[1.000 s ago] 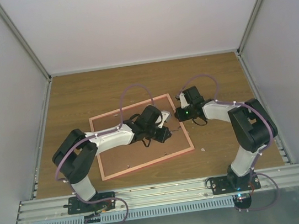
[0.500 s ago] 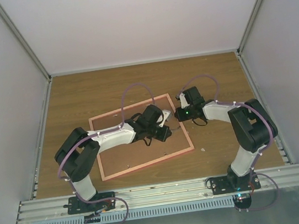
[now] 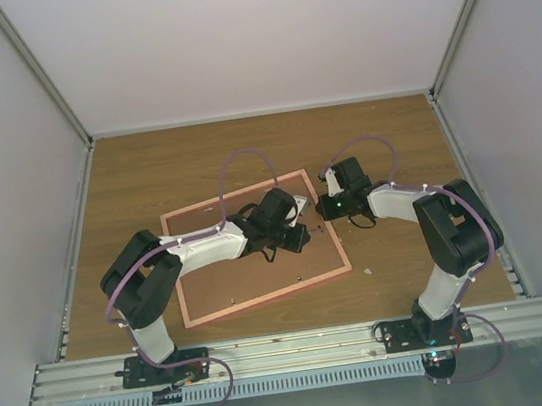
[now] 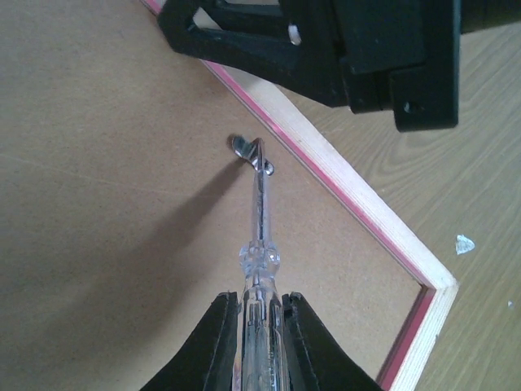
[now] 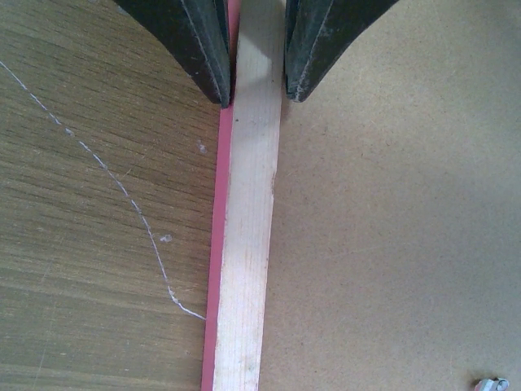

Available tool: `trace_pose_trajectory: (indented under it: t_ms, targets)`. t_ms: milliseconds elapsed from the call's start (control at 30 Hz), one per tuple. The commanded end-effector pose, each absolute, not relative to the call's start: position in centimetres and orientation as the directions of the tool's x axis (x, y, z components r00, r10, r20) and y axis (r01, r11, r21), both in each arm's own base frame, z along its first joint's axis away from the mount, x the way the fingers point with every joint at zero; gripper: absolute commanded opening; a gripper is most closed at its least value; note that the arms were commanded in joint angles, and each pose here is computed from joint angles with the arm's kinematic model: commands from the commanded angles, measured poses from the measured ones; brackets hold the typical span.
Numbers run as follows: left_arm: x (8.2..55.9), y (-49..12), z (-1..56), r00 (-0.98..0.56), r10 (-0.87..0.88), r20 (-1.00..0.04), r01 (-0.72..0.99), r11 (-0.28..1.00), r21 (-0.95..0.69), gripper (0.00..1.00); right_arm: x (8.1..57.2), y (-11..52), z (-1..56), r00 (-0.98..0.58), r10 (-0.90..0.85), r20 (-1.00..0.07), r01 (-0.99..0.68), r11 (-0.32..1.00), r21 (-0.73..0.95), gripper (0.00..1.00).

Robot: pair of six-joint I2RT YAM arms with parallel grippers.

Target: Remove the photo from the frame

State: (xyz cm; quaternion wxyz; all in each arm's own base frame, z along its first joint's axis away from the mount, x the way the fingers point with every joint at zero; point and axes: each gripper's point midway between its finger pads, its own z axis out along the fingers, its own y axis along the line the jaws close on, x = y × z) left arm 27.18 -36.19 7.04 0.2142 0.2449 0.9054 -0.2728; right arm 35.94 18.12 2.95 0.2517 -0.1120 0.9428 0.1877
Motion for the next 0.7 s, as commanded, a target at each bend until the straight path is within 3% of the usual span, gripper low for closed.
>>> trace_pose_trajectory:
  t_ms: [0, 367, 667]
  targets:
    - [29.0, -35.6, 7.2, -0.802, 0.254, -0.541, 0.501, 0.780, -0.375, 0.00, 34.8, 18.2, 2.6, -0.862, -0.122, -0.492, -0.308, 0.897, 0.317, 0.18]
    - [28.6, -34.8, 9.1, -0.790, 0.217, -0.573, 0.496, 0.775, -0.391, 0.00, 35.5, 18.2, 2.8, -0.853, -0.132, -0.504, -0.316, 0.900, 0.299, 0.18]
    - [29.2, -31.7, 10.2, -0.797, 0.165, -0.582, 0.453, 0.800, -0.394, 0.00, 38.8, 18.1, 3.0, -0.825, -0.210, -0.525, -0.364, 0.907, 0.210, 0.19]
